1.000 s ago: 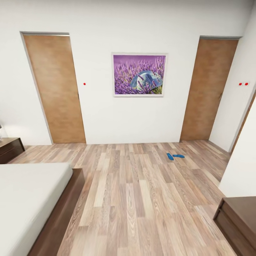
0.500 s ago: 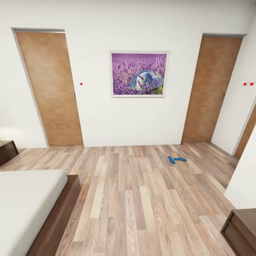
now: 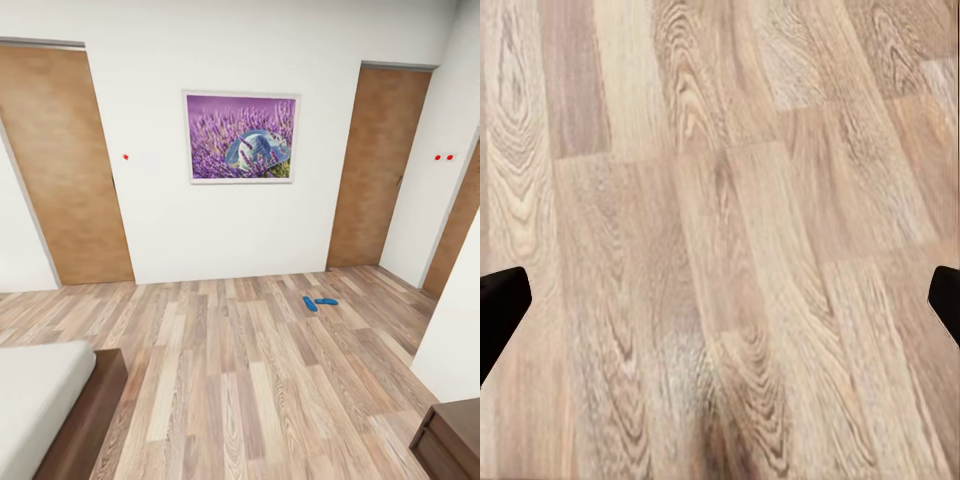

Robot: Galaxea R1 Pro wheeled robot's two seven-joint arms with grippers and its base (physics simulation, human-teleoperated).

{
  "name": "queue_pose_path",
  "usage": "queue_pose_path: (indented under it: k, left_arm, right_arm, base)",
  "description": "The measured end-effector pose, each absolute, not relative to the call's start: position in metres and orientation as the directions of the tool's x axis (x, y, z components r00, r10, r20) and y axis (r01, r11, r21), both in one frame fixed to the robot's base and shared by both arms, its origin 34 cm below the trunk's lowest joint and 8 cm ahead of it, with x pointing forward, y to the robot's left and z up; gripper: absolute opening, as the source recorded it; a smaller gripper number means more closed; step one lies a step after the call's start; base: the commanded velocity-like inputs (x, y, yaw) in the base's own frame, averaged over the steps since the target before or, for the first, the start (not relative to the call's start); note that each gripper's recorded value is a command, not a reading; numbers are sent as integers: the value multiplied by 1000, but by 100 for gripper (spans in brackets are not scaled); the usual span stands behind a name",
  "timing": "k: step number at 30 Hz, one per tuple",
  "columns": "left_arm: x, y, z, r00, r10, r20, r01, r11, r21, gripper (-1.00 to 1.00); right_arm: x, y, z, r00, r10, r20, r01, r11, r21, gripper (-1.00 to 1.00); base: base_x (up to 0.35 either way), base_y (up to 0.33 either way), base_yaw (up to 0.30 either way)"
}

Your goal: In the bedroom, move the book from the bed onto either nightstand, and place the two sandals side by side next to the bed.

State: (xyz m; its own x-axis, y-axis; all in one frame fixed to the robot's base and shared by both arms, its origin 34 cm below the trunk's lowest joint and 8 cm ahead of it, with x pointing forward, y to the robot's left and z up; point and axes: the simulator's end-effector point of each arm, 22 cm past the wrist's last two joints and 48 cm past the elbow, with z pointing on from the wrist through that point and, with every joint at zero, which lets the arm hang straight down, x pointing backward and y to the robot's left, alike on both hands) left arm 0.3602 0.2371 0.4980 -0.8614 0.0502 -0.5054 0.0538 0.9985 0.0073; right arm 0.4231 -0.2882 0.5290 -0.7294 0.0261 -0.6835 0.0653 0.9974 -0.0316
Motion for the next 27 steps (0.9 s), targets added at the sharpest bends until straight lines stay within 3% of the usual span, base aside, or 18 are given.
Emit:
queue_pose_path:
  k: [14, 27]
  left_arm:
    - [360, 237, 498, -861, 49, -505, 53, 999, 7, 100]
    - [360, 237, 498, -861, 50, -505, 54, 999, 7, 100]
  right_arm:
    - [423, -288, 529, -729, 26, -684, 65, 997, -31, 100]
    - [423, -288, 529, -729, 26, -683, 65, 997, -31, 100]
  base:
    - [329, 0, -148]
    - [329, 0, -23]
